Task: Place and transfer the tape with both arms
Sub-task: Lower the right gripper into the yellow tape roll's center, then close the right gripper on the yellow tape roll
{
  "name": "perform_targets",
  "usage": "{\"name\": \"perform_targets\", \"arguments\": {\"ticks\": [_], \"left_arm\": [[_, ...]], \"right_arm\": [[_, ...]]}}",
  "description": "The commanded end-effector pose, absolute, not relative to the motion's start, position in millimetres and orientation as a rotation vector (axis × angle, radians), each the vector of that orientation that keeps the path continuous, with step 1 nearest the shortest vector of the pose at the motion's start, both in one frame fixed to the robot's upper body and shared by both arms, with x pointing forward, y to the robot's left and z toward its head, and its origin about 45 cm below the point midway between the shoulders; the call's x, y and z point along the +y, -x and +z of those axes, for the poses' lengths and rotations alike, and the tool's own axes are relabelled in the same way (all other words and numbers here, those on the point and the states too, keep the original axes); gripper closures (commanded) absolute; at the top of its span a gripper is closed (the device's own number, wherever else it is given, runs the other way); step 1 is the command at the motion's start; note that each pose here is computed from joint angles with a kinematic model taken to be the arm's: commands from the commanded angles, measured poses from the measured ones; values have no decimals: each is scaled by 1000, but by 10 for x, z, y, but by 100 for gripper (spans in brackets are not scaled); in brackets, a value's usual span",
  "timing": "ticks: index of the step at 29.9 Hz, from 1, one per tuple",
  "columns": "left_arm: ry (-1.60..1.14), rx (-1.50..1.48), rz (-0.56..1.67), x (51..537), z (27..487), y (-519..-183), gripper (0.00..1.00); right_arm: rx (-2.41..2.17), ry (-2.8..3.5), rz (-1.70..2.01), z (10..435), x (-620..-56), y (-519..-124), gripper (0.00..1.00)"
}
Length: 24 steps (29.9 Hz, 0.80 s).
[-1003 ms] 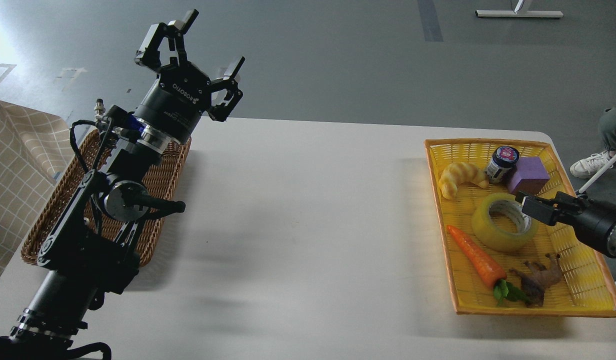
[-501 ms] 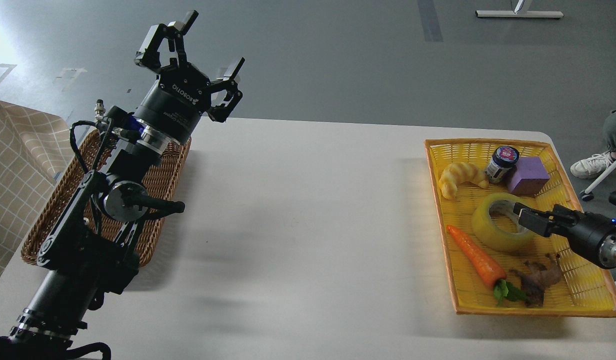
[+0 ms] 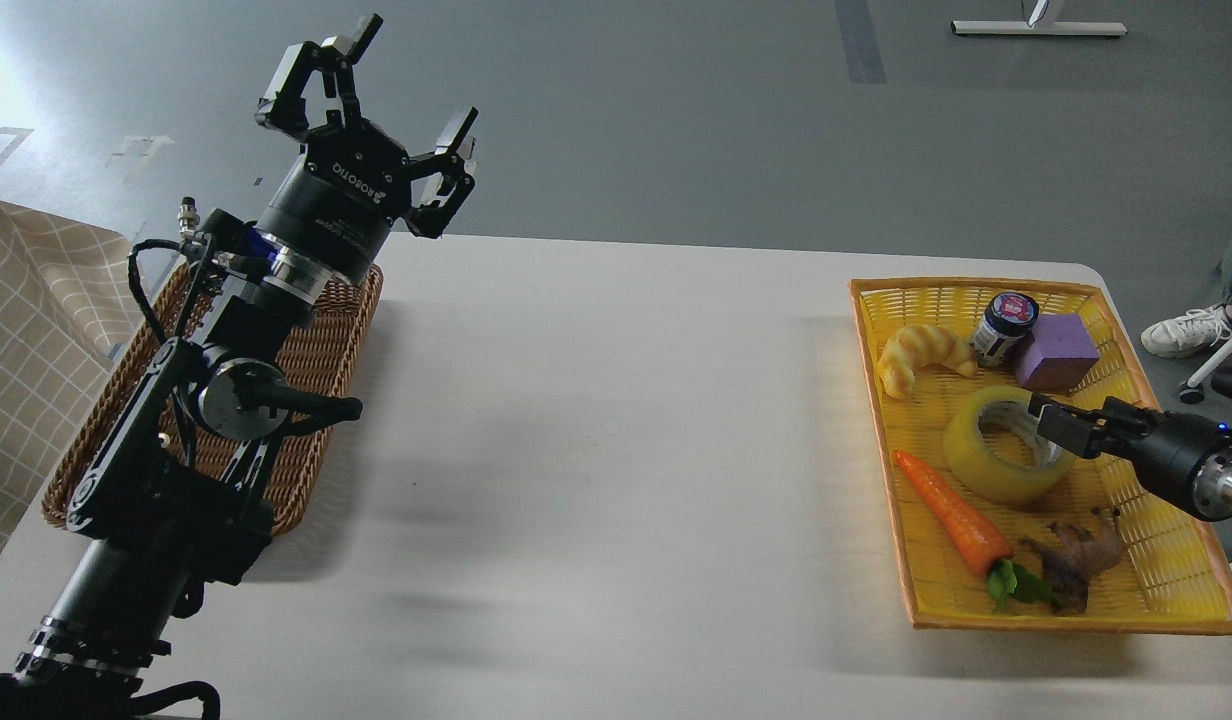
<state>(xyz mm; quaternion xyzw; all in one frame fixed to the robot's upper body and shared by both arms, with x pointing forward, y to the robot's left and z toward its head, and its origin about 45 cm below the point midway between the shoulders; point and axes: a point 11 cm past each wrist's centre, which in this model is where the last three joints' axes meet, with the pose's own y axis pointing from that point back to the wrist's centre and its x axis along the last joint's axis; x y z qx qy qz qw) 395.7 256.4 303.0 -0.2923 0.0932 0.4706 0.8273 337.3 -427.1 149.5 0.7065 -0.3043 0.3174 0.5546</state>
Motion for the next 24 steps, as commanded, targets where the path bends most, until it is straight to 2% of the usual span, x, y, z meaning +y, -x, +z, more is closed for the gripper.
{"name": "perform_targets", "arguments": {"ticks": [1,24], "left_arm": [[628,194,1005,2589,3046,-3960,2],[616,190,1013,2632,3036,-3966,2]], "right_arm": [[-703,-1665,753,1494,-4261,-3403,11],[-649,-1674,731,1341,-4156,-3350,10]]}}
